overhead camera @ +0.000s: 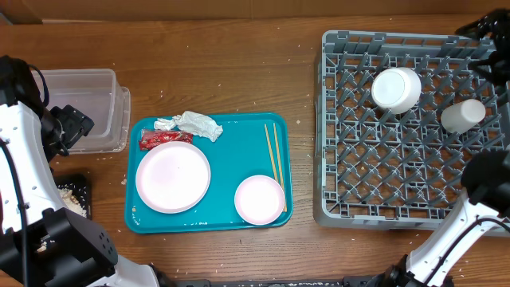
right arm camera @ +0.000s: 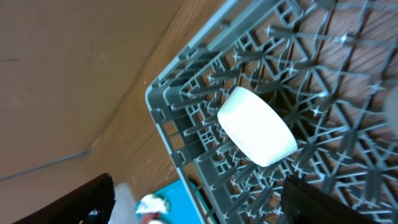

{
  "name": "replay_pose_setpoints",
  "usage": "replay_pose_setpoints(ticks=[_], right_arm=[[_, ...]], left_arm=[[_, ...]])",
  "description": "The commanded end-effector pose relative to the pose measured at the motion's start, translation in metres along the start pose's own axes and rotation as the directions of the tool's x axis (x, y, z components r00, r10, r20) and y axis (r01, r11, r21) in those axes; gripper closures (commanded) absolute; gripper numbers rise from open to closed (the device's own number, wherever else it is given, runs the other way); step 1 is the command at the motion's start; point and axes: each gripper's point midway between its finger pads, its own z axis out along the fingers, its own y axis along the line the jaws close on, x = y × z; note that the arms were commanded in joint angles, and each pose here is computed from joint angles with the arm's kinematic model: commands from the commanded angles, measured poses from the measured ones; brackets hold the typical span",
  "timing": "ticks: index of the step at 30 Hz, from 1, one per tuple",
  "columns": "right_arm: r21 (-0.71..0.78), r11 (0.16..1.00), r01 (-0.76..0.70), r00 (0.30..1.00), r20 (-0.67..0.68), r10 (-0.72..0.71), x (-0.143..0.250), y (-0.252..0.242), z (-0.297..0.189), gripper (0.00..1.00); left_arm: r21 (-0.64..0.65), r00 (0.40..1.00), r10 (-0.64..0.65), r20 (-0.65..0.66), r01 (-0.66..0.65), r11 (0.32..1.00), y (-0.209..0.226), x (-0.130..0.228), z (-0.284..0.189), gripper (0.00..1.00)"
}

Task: Sort waste into correct bins and load items into the dishwasher
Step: 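Move the right gripper to the small white plate and grasp it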

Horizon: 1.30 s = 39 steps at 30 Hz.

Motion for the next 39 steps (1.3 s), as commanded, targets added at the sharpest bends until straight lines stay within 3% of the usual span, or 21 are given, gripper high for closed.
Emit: replay_pose_setpoints(ticks=[1,7,12,17,19,20,27,36,39], right_arm=[[0.065,0.989,0.133,0.986,0.089,-0.139,0.026,0.05,-0.025,0.12],[0.084,0.938,0.337,0.941,0.014,-0.339,0.101,0.126,0.007,0.11],[0.031,0.865,0.5,0.857,-0.161,-0.49,0.203,0.178,0.056,0.1],[-0.049,0.817,0.574,0.772,-0.298,-0.561,0.304,0.21,0.077,0.1],[-0.037,0.797,0.603,0.747,-0.323,-0.581,0.333,0.214,0.082,0.0],[-0.003,0.783,0.622,0.74,-0.323,-0.59,0.343,0.212,0.086,0.0],[0.221,0.669,0.71,0.7,-0.322,-0.637,0.372,0.179,0.099,0.0],[0.317,0.693,0.648,0.757,-0.371,-0.538,0.381,0.125,0.062,0.0],[0.298,0.68,0.67,0.727,-0.449,-0.52,0.403,0.11,0.063,0.0]], left_arm=[[0.031,1.0,-0.014,-0.026,0.015,0.999,-0.007,0.004,0.002,0.0],[0.058,0.999,-0.013,-0.041,0.016,0.998,-0.012,0.006,0.002,0.0],[0.058,0.999,-0.013,-0.043,0.015,0.998,-0.012,0.007,0.002,0.0],[0.043,0.998,-0.009,-0.069,0.012,0.999,-0.008,0.013,0.002,0.0],[0.042,0.997,-0.009,-0.071,0.012,0.999,-0.007,0.014,0.002,0.0],[0.042,0.997,-0.01,-0.071,0.013,0.999,-0.008,0.014,0.002,0.0],[0.039,0.997,-0.009,-0.077,0.012,0.999,-0.007,0.015,0.002,0.0],[0.031,0.996,-0.007,-0.091,0.01,0.999,-0.005,0.019,0.001,0.0],[0.031,0.996,-0.007,-0.09,0.01,0.999,-0.005,0.019,0.001,0.0]])
